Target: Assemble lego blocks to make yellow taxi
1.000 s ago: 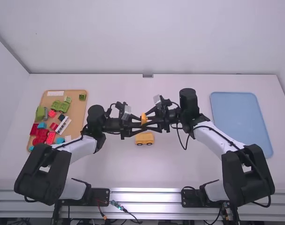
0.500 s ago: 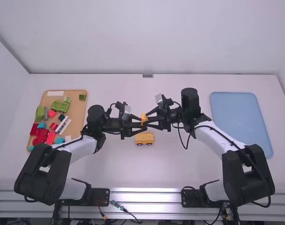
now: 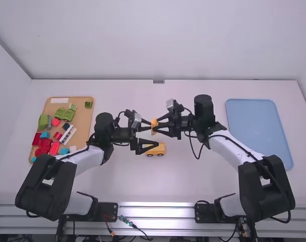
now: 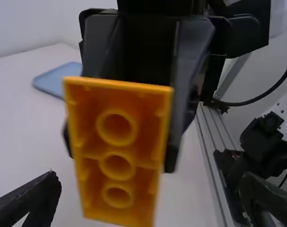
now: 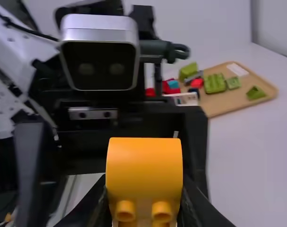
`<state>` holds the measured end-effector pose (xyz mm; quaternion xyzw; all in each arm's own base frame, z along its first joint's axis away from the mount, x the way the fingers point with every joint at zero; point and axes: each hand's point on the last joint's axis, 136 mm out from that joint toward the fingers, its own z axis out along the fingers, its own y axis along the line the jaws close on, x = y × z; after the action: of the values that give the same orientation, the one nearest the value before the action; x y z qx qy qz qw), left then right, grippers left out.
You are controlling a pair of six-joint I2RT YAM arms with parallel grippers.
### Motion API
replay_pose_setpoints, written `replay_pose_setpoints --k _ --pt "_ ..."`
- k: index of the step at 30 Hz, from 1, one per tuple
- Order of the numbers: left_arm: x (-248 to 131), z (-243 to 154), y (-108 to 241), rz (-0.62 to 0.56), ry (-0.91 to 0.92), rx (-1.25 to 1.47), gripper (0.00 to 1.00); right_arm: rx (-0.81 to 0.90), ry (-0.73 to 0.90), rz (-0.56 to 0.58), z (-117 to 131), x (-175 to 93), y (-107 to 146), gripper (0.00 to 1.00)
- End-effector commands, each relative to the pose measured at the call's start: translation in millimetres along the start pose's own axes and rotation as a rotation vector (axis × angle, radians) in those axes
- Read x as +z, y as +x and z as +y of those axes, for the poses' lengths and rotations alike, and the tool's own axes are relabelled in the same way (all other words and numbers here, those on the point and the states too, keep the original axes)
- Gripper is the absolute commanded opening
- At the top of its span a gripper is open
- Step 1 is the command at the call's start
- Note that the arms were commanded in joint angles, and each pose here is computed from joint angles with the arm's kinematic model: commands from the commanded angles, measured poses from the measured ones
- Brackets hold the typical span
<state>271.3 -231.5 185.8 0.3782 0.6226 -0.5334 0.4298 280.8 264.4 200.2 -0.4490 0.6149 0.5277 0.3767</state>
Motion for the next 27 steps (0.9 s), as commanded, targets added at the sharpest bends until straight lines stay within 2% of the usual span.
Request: replay_pose_setpoints --k 1,4,7,10,11,13,14,18,22,23,27 --pt "-3.0 -1.3 -1.5 0.001 -0.007 0.077 0.99 0.017 0.133 0.028 -21.5 -5.4 8.2 0.04" --pt "-3.0 6.1 5.8 0.022 -0.043 0.098 0.99 0.016 0.235 0.077 -30.4 -17.4 15.5 0.02" --pt "-4.7 26.6 15.8 0.068 -0.152 0.062 0.99 0.006 0.394 0.183 -40.9 -35.4 31.5 0.02" --pt "-8.9 42.4 23.7 0.144 -0.224 0.052 0.99 0.008 0.599 0.364 -49.6 -64.1 58.0 0.01" --pt "-9.5 43.4 23.8 0.148 -0.228 0.050 0.99 0.008 0.609 0.374 -49.9 -65.7 59.4 0.01" --pt "-17.2 55.9 25.3 0.216 -0.285 0.023 0.99 0.000 0.713 0.541 -49.3 -86.7 84.3 0.01" --pt "-20.7 60.1 24.8 0.252 -0.305 0.015 0.99 -0.010 0.731 0.616 -46.9 -92.2 95.7 0.01" --pt "-28.3 63.9 22.0 0.356 -0.335 0.035 0.99 -0.050 0.726 0.754 -40.9 -95.3 115.9 0.01" --pt "-38.7 62.8 17.6 0.502 -0.363 0.092 0.99 -0.094 0.726 0.958 -43.5 -103.3 148.0 0.02" --pt "-41.5 62.0 15.4 0.530 -0.367 0.105 0.99 -0.101 0.725 0.996 -44.8 -104.2 154.5 0.05" --pt "-49.6 60.2 6.0 0.596 -0.386 0.126 0.99 -0.064 0.662 1.091 -46.7 -95.3 175.4 0.00"
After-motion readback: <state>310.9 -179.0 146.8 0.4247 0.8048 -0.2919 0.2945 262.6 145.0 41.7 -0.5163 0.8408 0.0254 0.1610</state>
